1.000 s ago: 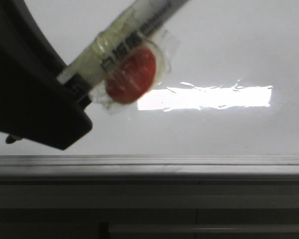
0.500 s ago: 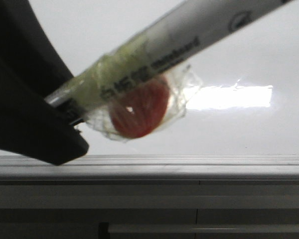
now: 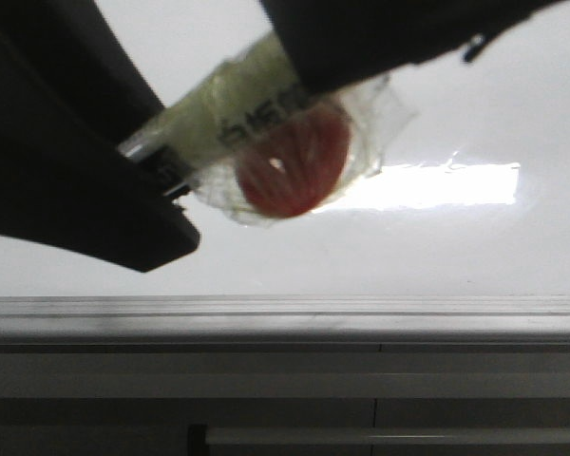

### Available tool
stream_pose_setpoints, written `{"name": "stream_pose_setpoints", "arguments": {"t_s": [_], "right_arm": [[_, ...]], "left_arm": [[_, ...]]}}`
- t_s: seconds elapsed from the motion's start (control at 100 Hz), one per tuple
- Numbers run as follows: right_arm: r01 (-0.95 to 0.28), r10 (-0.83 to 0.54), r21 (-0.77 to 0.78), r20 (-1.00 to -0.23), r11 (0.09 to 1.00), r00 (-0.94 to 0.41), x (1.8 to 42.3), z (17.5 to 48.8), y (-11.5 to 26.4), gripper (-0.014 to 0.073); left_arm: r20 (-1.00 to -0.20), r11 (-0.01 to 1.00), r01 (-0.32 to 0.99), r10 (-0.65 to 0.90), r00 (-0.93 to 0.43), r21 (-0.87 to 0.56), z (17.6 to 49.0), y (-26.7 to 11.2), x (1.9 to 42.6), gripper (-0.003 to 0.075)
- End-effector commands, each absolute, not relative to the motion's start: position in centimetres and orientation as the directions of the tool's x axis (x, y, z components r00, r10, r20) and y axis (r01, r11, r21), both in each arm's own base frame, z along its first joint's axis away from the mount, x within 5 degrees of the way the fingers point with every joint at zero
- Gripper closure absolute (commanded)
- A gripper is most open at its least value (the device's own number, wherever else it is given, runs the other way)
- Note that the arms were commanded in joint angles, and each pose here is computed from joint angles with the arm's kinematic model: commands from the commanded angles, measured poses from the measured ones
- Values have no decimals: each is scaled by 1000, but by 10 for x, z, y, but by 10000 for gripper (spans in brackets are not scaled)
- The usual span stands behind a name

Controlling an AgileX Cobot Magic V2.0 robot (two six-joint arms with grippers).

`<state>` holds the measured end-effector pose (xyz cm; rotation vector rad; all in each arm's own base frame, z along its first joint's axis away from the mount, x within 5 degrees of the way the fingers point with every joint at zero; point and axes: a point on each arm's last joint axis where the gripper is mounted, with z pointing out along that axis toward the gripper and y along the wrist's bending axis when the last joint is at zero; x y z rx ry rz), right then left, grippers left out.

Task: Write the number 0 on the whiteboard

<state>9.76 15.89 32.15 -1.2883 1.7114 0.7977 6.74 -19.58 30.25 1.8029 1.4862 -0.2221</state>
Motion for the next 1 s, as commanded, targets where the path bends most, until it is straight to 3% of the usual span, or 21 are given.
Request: {"name": "stream_pose_setpoints", "arguments": {"t_s": [0.0, 0.24, 0.43, 0.65, 0.79, 0.84, 0.91, 0.99], "right_arm": [[-954, -372, 3, -920, 301, -120, 101, 336, 162, 245], [-951, -380, 13, -915, 310, -136, 106, 332, 165, 271], [-953, -400, 31, -903, 301, -156, 108, 326, 169, 414], [-953, -405, 40, -899, 301, -166, 109, 324, 171, 672], [-953, -405, 42, -899, 301, -167, 109, 324, 171, 667], [-953, -405, 42, -899, 301, -167, 109, 324, 171, 660], [-951, -396, 54, -901, 303, -178, 109, 325, 171, 660], [-950, -388, 58, -904, 308, -181, 108, 326, 170, 660]], "left_arm": [[-645, 9, 876, 681, 348, 483, 321, -200, 66, 740], [-647, 10, 875, 678, 349, 483, 321, -201, 66, 740], [-648, 11, 875, 676, 350, 484, 321, -201, 66, 740], [-648, 11, 875, 676, 350, 484, 321, -201, 66, 740], [-665, 28, 885, 671, 328, 465, 322, -201, 66, 734], [-681, 36, 893, 661, 316, 449, 323, -201, 65, 701], [-709, 50, 903, 638, 300, 427, 326, -201, 63, 586], [-736, 64, 914, 617, 279, 401, 329, -199, 61, 392]]}}
